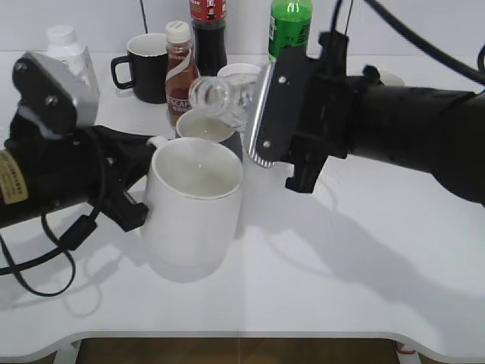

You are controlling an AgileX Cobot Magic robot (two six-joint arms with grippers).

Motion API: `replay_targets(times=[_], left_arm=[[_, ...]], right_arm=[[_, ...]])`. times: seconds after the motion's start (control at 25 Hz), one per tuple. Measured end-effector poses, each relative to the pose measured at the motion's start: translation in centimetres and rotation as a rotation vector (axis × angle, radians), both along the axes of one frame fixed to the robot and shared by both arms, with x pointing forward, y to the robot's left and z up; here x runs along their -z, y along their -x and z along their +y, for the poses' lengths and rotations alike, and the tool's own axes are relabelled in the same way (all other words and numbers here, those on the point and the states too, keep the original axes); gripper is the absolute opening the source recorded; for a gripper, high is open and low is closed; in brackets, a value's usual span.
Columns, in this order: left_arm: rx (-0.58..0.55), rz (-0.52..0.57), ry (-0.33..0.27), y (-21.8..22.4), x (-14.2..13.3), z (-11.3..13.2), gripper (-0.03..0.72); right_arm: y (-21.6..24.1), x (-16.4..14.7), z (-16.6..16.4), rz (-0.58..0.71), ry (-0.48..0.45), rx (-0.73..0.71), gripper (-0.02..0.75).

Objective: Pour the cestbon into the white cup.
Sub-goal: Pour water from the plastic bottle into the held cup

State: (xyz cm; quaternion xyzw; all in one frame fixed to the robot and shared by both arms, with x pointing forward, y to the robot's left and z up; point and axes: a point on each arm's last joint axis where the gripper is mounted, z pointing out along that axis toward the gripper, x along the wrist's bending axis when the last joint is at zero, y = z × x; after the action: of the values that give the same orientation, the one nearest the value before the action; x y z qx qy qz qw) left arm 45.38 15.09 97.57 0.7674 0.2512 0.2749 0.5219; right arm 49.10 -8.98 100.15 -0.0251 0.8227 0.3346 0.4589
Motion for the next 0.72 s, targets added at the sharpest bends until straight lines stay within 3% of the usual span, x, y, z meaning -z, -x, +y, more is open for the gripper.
replay_targets(times=[0.2, 0.52, 0.72], left_arm=[[-0.032, 0.077, 0.007, 0.3, -0.3, 0.0, 0.038], [-0.066, 0.128, -0.099, 0.2, -1.9, -0.5, 0.038], [-0.095, 0.146, -0.122, -0.4, -2.6, -0.7, 0.038]], right_arm=[[-0.4, -0.6, -0.1, -0.155, 0.149, -0.022, 0.457], [-0.7, -1.2, -0.2, -0.3, 0.239, -0.032, 0.457], [-0.8, -1.4, -0.2, -0.385, 0.337, -0.067, 0.457]])
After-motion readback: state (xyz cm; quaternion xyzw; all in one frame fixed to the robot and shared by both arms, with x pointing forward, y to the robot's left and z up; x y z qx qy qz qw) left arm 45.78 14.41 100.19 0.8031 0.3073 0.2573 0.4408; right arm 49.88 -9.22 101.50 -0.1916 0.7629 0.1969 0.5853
